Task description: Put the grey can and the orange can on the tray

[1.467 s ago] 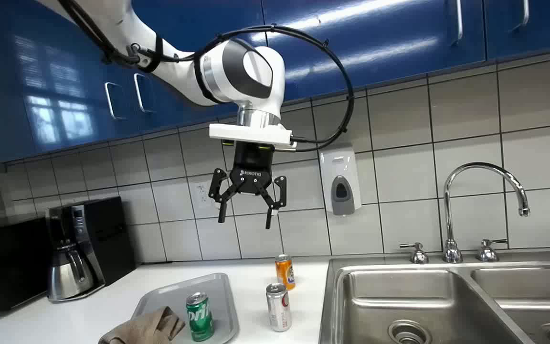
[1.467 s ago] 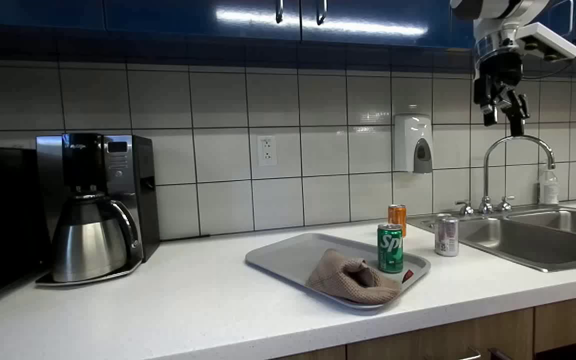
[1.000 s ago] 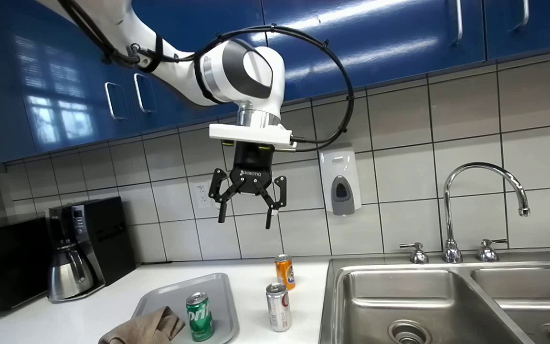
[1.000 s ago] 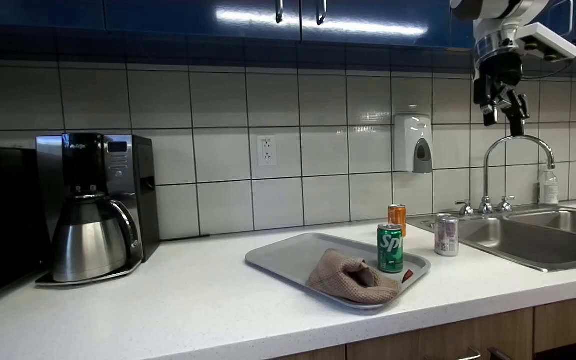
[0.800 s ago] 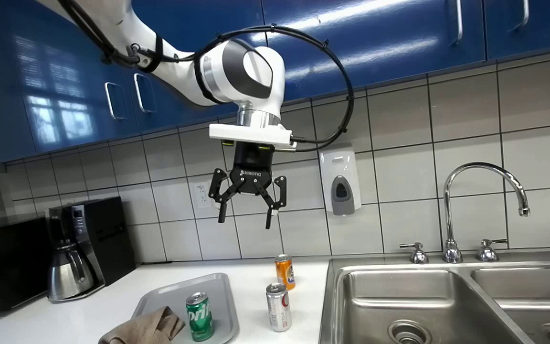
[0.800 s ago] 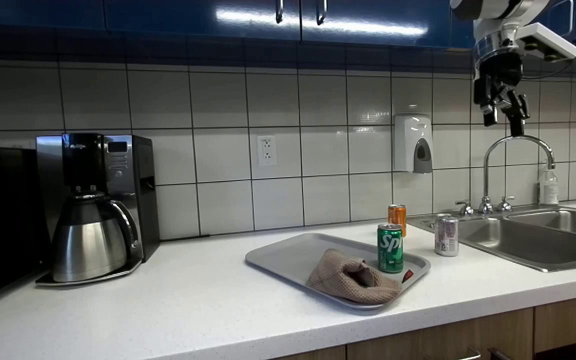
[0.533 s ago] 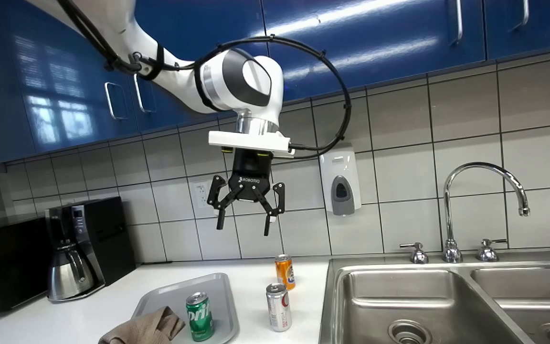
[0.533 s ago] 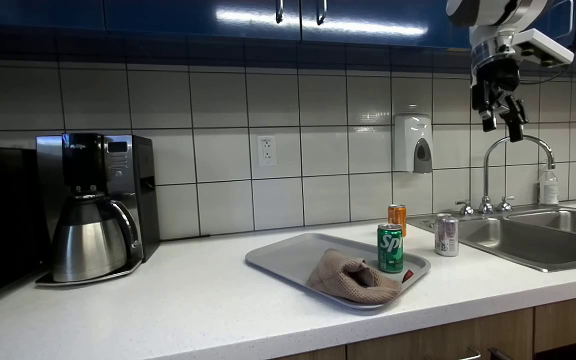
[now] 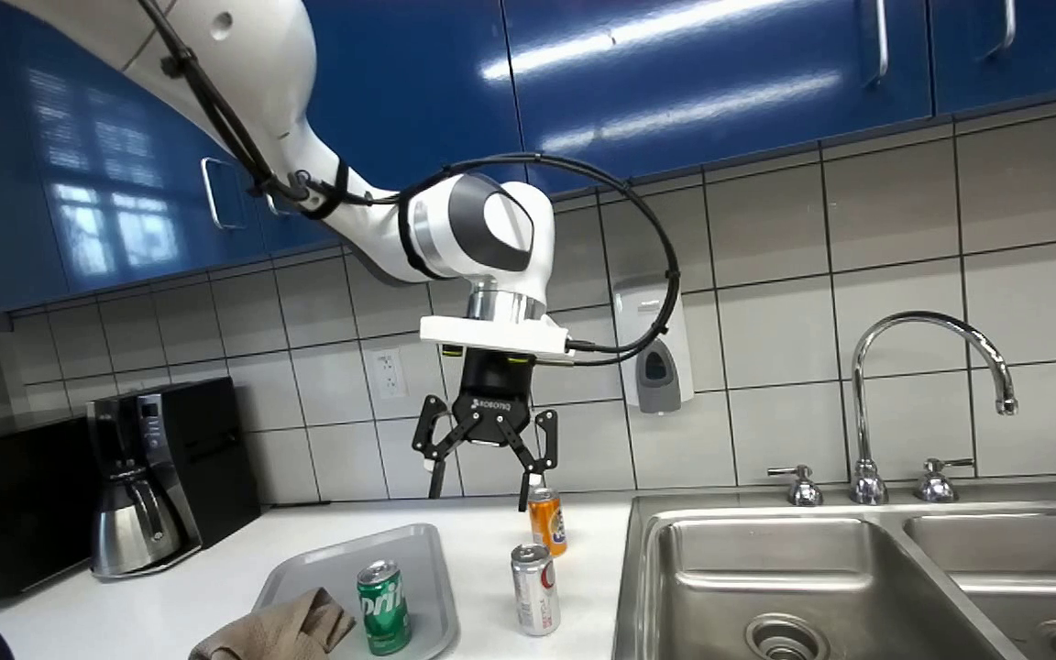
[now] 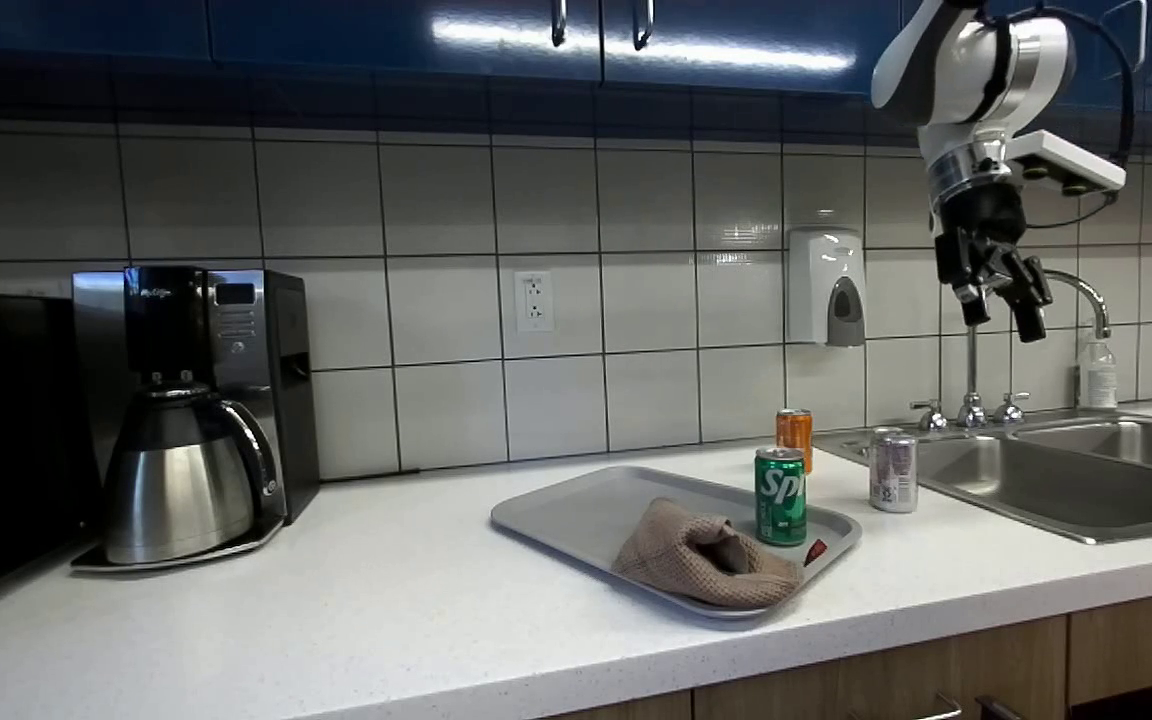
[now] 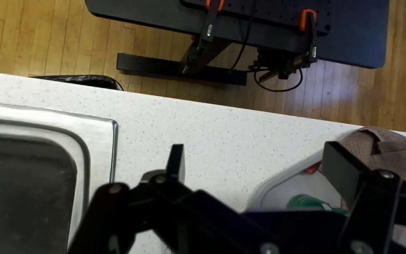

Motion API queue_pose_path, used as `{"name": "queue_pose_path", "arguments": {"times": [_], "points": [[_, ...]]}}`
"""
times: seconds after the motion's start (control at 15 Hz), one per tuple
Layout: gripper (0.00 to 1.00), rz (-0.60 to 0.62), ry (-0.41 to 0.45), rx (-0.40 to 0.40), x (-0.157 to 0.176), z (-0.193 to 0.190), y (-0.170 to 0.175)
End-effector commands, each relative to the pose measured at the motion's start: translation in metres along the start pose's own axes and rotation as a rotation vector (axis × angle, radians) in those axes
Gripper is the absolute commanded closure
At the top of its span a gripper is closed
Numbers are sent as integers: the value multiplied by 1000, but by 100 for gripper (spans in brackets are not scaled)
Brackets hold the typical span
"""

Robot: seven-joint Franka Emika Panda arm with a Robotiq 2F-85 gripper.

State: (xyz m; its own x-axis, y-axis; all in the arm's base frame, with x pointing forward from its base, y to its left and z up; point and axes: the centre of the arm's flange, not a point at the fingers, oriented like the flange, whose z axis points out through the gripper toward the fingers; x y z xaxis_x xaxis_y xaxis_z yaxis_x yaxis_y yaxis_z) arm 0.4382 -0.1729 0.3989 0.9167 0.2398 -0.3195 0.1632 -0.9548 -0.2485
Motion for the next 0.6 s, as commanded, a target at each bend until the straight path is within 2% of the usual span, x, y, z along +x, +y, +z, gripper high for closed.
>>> {"name": "queue_pose_path", "arguments": {"times": [0.0, 0.27, 0.53], "points": [[0, 34, -39, -24, 12, 22, 9], [0, 56, -30, -45, 33, 38, 20], [0, 58, 26, -64, 53, 41, 25]]}}
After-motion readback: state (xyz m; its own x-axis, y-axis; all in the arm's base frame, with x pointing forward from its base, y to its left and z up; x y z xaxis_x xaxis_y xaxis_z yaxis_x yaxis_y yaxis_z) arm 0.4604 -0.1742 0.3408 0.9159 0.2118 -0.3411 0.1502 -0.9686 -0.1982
